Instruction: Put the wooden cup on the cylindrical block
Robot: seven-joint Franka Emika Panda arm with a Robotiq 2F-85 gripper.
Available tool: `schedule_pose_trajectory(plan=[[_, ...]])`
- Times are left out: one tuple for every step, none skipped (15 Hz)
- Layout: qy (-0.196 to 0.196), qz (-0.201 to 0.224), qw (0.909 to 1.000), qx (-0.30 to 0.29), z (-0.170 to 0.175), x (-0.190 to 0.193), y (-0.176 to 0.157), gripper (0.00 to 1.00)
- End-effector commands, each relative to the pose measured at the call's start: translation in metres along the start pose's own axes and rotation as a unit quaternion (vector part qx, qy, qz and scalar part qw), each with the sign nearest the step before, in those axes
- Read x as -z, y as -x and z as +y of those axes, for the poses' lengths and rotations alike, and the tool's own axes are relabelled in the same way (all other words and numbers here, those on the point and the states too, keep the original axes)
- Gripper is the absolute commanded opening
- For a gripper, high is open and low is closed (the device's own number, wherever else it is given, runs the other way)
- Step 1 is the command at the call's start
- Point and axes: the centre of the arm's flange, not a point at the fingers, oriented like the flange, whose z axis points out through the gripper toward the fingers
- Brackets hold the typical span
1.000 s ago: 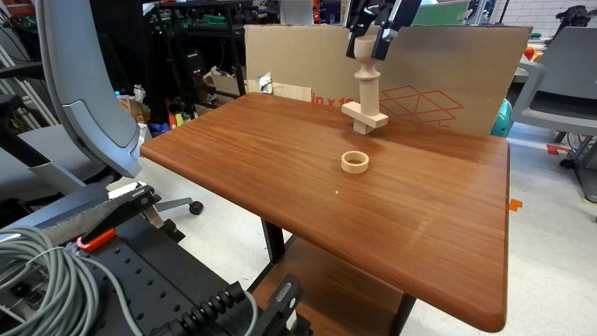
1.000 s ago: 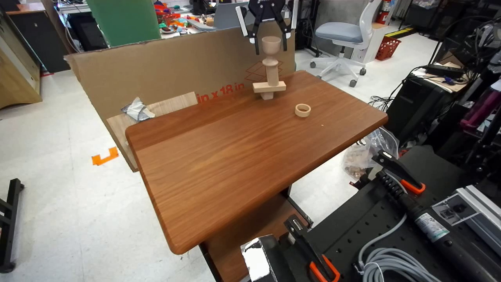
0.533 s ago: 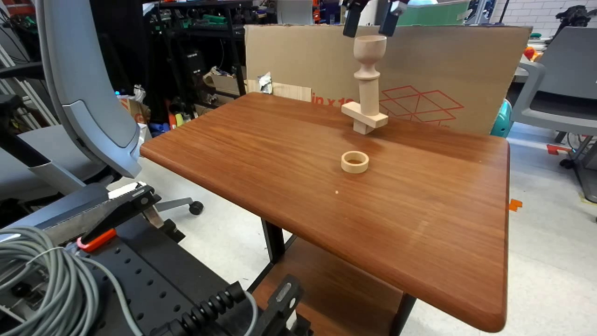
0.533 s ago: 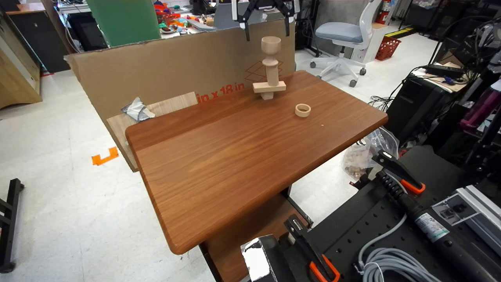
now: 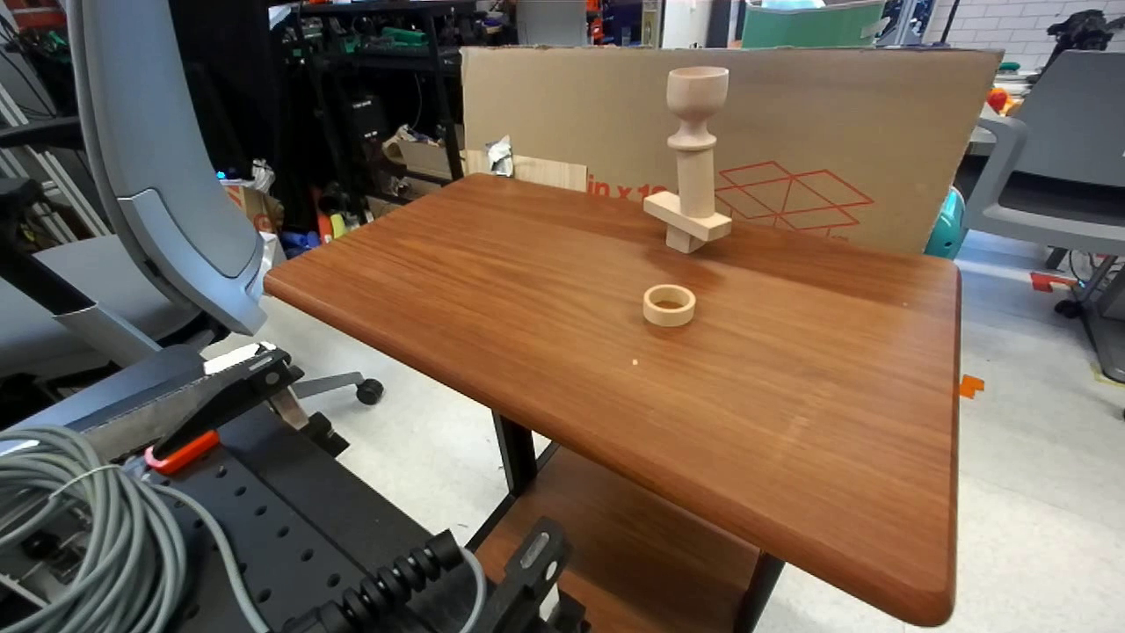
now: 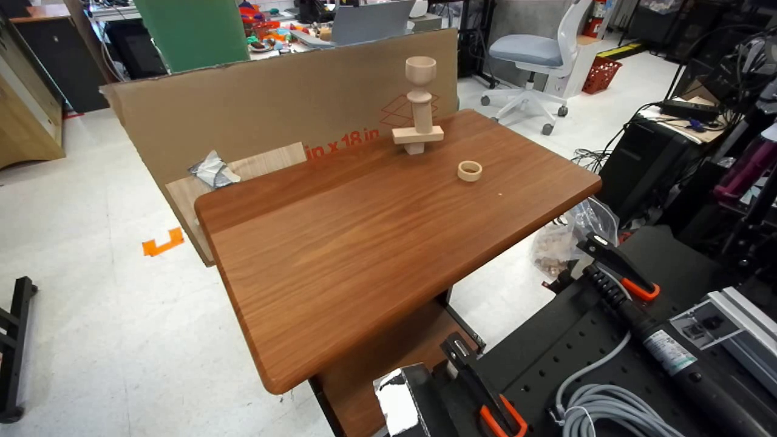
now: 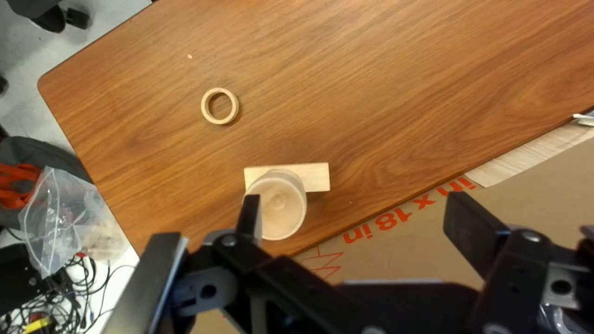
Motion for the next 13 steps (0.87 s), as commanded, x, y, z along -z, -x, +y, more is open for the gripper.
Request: schedule_pose_trajectory(plan=[[0.011, 0.053, 0.9975, 0.046, 0.011, -0.012, 0.080, 1.00], [0.015, 0.065, 0.9958, 0.062, 0.008, -0.012, 0.087, 1.00], [0.019, 0.071, 0.9942, 0.079, 0.005, -0.013, 0.094, 1.00], [0.024, 0.069, 0.9925, 0.098, 0.003, -0.017, 0.101, 1.00], [0.026, 0.069, 0.9908, 0.113, 0.001, -0.021, 0.109, 1.00], [0.026, 0.065, 0.9890, 0.130, 0.001, -0.027, 0.117, 1.00], [0.029, 0.058, 0.9873, 0.145, 0.000, -0.033, 0.126, 1.00], [0.028, 0.044, 0.9854, 0.162, 0.001, -0.041, 0.133, 1.00], [0.030, 0.024, 0.9839, 0.174, 0.003, -0.050, 0.143, 1.00], [0.033, 0.031, 0.9883, 0.146, -0.026, -0.027, 0.093, 1.00], [0.037, 0.020, 0.9869, 0.156, -0.024, -0.036, 0.103, 1.00], [0.040, 0.014, 0.9861, 0.161, -0.022, -0.041, 0.109, 1.00], [0.041, 0.011, 0.9857, 0.163, -0.021, -0.043, 0.113, 1.00]])
